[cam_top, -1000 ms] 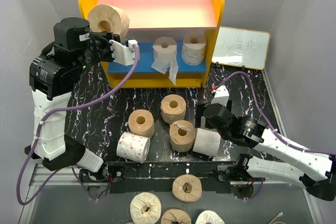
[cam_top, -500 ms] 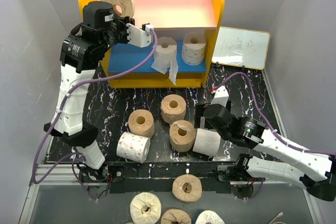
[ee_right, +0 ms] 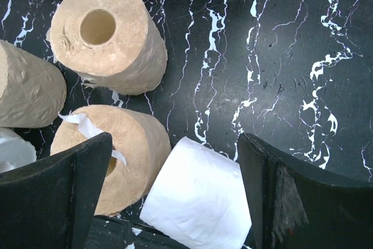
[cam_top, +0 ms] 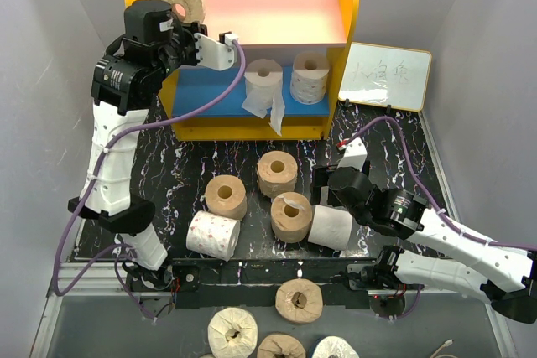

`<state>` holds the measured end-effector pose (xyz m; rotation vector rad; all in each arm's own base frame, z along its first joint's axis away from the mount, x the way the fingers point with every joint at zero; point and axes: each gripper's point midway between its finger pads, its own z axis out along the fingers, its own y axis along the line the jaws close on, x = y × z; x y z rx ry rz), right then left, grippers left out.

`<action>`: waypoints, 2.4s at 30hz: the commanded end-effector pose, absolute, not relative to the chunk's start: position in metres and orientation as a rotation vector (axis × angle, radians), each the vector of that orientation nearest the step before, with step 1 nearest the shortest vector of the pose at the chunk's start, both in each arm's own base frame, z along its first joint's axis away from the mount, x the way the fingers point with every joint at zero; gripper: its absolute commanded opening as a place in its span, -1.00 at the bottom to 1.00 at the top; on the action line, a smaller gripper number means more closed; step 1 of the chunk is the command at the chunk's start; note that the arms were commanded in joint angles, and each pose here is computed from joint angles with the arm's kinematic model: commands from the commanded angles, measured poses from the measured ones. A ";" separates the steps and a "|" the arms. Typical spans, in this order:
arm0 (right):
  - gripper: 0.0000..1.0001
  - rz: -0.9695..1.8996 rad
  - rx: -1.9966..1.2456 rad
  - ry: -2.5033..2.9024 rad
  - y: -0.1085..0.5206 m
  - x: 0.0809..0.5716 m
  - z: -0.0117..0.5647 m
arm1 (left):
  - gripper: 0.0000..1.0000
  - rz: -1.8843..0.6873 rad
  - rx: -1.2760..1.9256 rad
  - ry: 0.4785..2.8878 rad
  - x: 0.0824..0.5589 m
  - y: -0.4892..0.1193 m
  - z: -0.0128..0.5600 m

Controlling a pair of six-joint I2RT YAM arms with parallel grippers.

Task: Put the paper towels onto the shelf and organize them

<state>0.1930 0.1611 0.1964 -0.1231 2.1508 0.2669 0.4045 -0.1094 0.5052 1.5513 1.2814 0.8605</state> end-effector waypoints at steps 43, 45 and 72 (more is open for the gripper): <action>0.82 0.316 -0.110 2.104 0.166 0.196 0.204 | 0.97 0.790 1.051 1.059 0.379 -0.104 0.608; 0.97 0.315 -0.107 2.104 0.165 0.196 0.204 | 0.97 0.625 1.124 1.090 0.357 -0.116 0.585; 0.97 0.219 -0.086 2.133 0.161 0.202 0.192 | 0.94 -0.515 1.788 1.872 0.163 -0.181 0.187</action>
